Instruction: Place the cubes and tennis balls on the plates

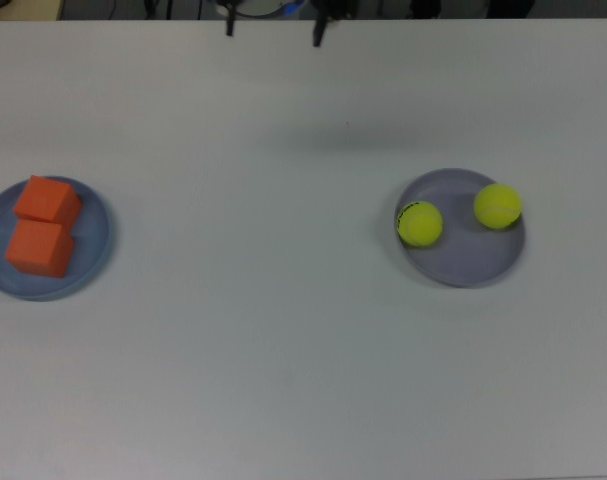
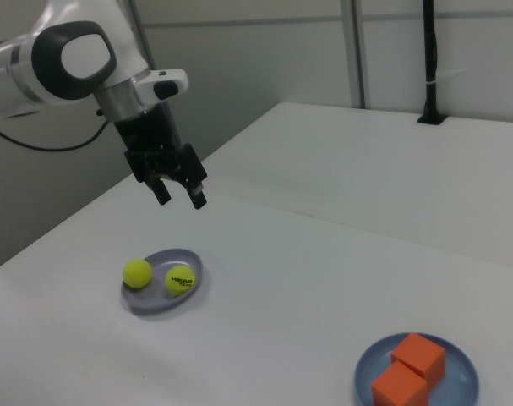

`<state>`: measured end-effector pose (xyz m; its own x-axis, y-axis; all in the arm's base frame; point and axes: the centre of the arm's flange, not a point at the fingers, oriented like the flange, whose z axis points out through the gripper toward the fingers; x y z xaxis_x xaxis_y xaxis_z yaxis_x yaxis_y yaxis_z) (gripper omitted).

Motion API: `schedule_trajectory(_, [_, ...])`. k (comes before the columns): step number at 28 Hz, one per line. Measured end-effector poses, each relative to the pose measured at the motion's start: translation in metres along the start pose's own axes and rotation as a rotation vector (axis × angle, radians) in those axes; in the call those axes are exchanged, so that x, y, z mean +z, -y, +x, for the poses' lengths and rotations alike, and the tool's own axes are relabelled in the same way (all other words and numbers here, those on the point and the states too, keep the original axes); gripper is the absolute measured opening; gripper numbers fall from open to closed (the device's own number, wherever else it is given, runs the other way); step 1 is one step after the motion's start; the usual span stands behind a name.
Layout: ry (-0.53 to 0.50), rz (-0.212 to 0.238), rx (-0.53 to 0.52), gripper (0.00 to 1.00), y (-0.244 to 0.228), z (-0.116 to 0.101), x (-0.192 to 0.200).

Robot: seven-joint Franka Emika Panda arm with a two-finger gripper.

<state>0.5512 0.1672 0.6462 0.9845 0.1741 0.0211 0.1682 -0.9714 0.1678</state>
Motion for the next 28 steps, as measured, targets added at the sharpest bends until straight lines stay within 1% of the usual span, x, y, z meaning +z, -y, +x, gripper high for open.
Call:
schedule_trajectory(3, [0.026, 0.03, 0.033, 1.0, -0.022, -0.004, 0.0])
schedule_trajectory(6, [0.034, 0.045, 0.069, 1.0, -0.044, -0.003, 0.003])
schedule_trajectory(14, [0.038, 0.045, 0.12, 1.0, -0.077, -0.004, 0.006])
schedule_trajectory(21, [0.049, 0.04, 0.192, 1.0, -0.12, -0.007, 0.013])
schedule_trajectory(28, [0.051, 0.048, 0.224, 1.0, -0.137, -0.009, 0.015])
